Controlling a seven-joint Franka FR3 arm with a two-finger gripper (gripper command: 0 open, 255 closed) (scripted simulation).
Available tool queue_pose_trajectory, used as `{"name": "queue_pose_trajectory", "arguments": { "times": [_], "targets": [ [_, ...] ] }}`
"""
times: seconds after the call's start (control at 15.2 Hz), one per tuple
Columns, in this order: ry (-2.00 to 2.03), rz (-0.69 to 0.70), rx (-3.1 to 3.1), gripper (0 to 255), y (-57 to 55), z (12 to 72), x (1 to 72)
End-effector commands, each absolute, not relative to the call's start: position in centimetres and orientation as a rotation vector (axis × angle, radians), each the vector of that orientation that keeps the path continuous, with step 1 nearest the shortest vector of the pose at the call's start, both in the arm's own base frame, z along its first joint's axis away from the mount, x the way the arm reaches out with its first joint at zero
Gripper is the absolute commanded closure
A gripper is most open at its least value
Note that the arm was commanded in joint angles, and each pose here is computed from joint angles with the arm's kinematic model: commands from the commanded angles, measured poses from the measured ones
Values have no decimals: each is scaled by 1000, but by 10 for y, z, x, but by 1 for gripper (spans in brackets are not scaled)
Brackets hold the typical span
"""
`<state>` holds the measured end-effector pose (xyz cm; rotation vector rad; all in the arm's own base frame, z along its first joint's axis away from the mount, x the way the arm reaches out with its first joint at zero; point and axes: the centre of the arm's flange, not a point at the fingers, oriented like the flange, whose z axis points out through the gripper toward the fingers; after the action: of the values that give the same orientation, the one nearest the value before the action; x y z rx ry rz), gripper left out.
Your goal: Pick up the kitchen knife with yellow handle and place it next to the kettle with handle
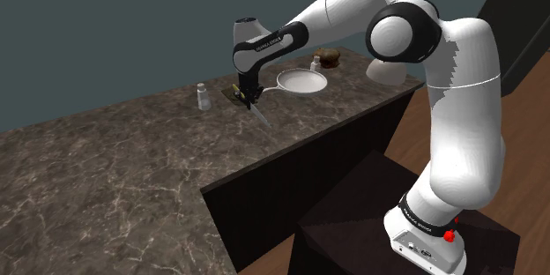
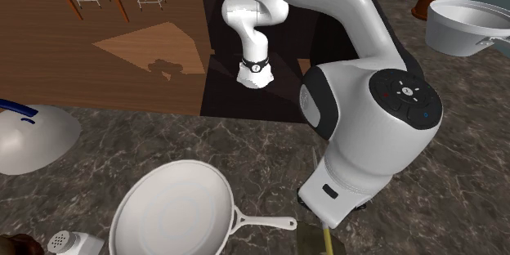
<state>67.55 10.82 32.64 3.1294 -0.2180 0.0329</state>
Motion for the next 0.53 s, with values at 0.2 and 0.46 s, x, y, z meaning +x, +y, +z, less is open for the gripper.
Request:
{"name": "queue_pose_trajectory", "arguments": {
  "times": [0.2,0.46],
  "targets": [
    [-218,33,3129,255,108,326,675],
    [-218,33,3129,255,108,342,675]
  ]
}}
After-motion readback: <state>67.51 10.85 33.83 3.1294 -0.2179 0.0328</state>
